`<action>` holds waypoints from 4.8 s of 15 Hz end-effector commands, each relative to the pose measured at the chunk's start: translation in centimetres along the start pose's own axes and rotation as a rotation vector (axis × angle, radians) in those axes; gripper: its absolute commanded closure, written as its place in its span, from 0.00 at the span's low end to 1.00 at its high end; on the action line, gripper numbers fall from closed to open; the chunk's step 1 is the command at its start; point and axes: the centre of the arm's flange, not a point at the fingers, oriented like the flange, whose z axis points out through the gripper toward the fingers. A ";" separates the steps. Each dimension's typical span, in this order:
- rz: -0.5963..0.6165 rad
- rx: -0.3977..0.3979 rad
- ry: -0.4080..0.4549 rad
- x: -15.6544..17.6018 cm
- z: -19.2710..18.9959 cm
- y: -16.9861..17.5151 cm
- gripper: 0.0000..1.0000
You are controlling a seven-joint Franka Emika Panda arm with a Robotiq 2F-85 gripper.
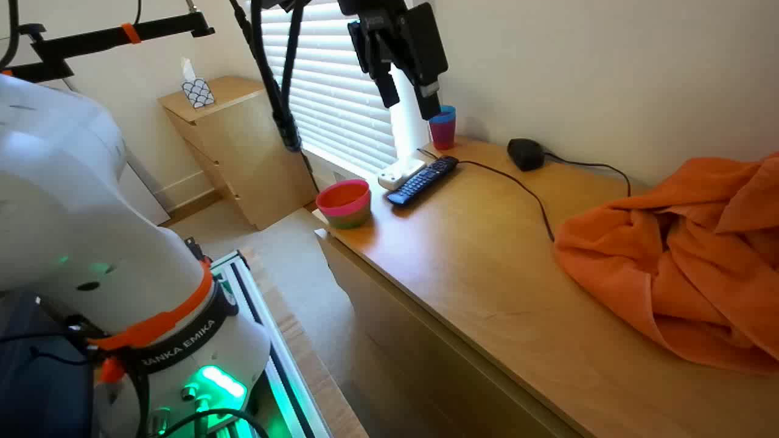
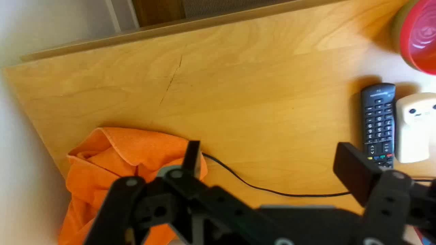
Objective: Pick up the remote controller from the countertop and move it to the right of the countertop close to the orange towel
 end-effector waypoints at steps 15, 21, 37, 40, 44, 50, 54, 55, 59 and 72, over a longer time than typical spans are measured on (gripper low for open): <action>-0.001 0.000 -0.008 0.0 0.3 0.0 0.00; -0.010 0.005 0.009 0.6 0.5 -0.1 0.00; -0.331 0.242 0.051 9.3 9.4 -9.6 0.00; -0.340 0.241 0.038 10.0 10.1 -10.2 0.00; -0.188 0.166 0.121 14.4 11.8 -12.1 0.00; -0.251 0.150 -0.027 18.8 17.3 -18.8 0.00; -0.352 0.174 -0.108 19.4 20.5 -23.4 0.00; -0.335 0.169 -0.125 19.2 21.0 -24.3 0.00; -0.331 0.186 -0.090 18.2 20.3 -23.3 0.00; -0.383 0.193 -0.110 21.2 26.6 -25.2 0.00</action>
